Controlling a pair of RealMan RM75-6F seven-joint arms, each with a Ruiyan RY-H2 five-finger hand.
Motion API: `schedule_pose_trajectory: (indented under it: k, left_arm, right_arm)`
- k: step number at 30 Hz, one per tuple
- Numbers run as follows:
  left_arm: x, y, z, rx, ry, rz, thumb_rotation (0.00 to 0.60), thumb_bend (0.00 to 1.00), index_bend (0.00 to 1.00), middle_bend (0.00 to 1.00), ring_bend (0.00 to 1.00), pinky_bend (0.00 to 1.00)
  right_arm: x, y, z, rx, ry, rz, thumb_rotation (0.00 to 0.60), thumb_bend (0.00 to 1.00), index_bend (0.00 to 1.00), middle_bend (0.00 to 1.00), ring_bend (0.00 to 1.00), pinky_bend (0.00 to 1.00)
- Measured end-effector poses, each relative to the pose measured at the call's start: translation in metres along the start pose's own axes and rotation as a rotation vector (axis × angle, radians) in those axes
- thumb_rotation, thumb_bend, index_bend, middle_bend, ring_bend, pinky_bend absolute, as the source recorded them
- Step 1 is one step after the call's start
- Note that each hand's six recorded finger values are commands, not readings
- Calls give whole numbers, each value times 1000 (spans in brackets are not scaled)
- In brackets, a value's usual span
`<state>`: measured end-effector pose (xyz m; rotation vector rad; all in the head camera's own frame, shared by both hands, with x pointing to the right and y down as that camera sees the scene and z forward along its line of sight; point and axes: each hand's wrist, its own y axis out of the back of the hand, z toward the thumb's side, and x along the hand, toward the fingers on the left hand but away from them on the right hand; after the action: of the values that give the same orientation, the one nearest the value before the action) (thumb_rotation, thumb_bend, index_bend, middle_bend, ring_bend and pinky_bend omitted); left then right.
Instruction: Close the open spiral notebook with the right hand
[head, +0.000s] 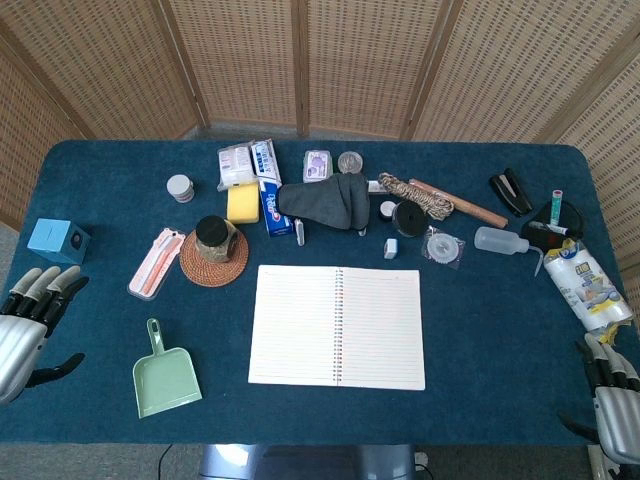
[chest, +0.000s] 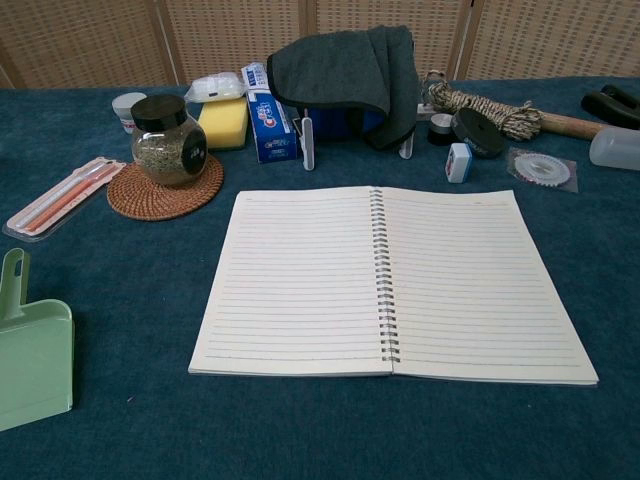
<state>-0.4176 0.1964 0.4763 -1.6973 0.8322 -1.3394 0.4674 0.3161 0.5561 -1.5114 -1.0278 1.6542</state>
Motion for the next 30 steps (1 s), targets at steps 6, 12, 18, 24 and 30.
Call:
schedule_pose_trajectory:
  k: [6,12,18,24,30]
  left_arm:
    - [-1,1,-1,1,2,0,600,151,0,0,0,11]
    - [-1,-1,-2,-1,5,-3,600,152,0,0,0,11]
    - [-1,-4,0,-10,0,-6,600,151,0,0,0,11]
    - [-4,-5,1,-6,2,-9,600,152,0,0,0,11]
    - [-5,-8,-3,0,20,-18,600,151,0,0,0,11]
  right_arm:
    - [-3,-2,8,-2,26,9,600,143,41,0,0,121]
    - [-11,-2,22,-40,80,32,600,146,41,12,0,121]
    - [-34,0,52,-81,228,116,590,221,58,40,0,121]
    - [-59,-2,94,-133,388,235,549,282,83,66,0,122]
    - [-78,-5,140,-163,525,303,550,309,99,87,4,121]
